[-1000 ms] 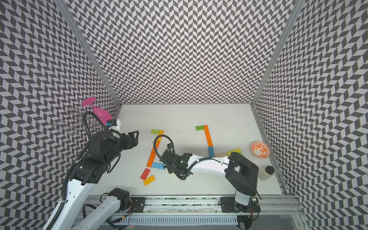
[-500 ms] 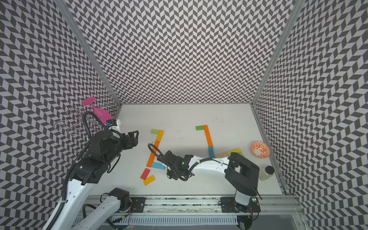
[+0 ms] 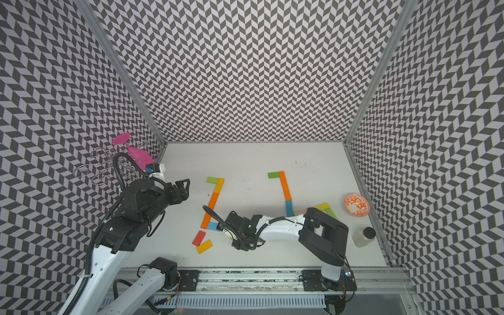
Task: Assemble a giraffe with building blocks
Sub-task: Assemble the building block at the center of the board.
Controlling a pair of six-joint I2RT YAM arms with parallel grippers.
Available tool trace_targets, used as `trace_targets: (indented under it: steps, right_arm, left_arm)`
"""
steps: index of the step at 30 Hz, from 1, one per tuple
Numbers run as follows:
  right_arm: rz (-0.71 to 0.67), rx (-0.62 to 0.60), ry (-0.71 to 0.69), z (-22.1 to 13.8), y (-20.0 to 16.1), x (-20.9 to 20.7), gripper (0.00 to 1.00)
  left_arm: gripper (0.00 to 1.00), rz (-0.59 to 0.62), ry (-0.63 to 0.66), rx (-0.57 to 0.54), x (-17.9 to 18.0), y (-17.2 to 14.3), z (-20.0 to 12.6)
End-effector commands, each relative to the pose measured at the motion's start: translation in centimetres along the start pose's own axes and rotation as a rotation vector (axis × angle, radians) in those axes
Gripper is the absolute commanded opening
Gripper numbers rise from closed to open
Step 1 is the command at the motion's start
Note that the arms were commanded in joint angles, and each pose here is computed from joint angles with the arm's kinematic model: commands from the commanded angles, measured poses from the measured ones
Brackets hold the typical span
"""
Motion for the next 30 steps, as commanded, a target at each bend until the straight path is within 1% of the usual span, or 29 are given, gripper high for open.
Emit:
trace_targets:
  steps: [1,3,5,6,8,15,22,30]
  right_arm:
    - [-0.034,0.015,-0.004,0.7,-0.5,0.2,0.49]
    - [-0.042,0.018,-0.012,0.9,-0.5,0.1,0.36]
    - [-0.054,0.022,-0.021,1.1,-0.6,-0.1,0.26]
    - [-0.065,0.02,-0.026,1.2,-0.5,-0.2,0.24]
    - [-0.086,0.019,-0.037,1.2,-0.3,-0.5,0.21]
    - [-0.149,0.01,-0.064,1.6,1.2,-1.9,0.21]
    - [-0.161,0.04,-0.068,2.3,1.2,-3.1,0.25]
    - [-0.182,0.047,-0.045,2.5,1.4,-3.0,0.29]
  left_arm:
    - [0.78,-0.006,0.008,-0.023,0.2,0.5,-0.4]
    - [0.78,-0.006,0.009,-0.022,0.2,0.4,-0.4]
    - [0.78,-0.006,0.009,-0.022,0.2,0.4,-0.4]
    - [0.78,-0.006,0.008,-0.024,0.2,0.5,-0.5]
    - [0.78,-0.004,0.008,-0.023,0.2,0.5,-0.5]
    - [0.78,-0.006,0.006,-0.024,0.2,0.5,-0.5]
    - [0.78,-0.004,0.008,-0.024,0.2,0.5,-0.5]
    - [0.78,0.001,0.017,-0.025,0.4,0.4,-0.5]
Point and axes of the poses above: each gripper's point midway between its finger pads, its own z axis out along the fingers, its own x axis along the line the jaws close on, y = z × x, the point moved 2 cm from there along -z, back along the fingers, and after that the axes turned 3 degrees about z, right-handed, at the moved point
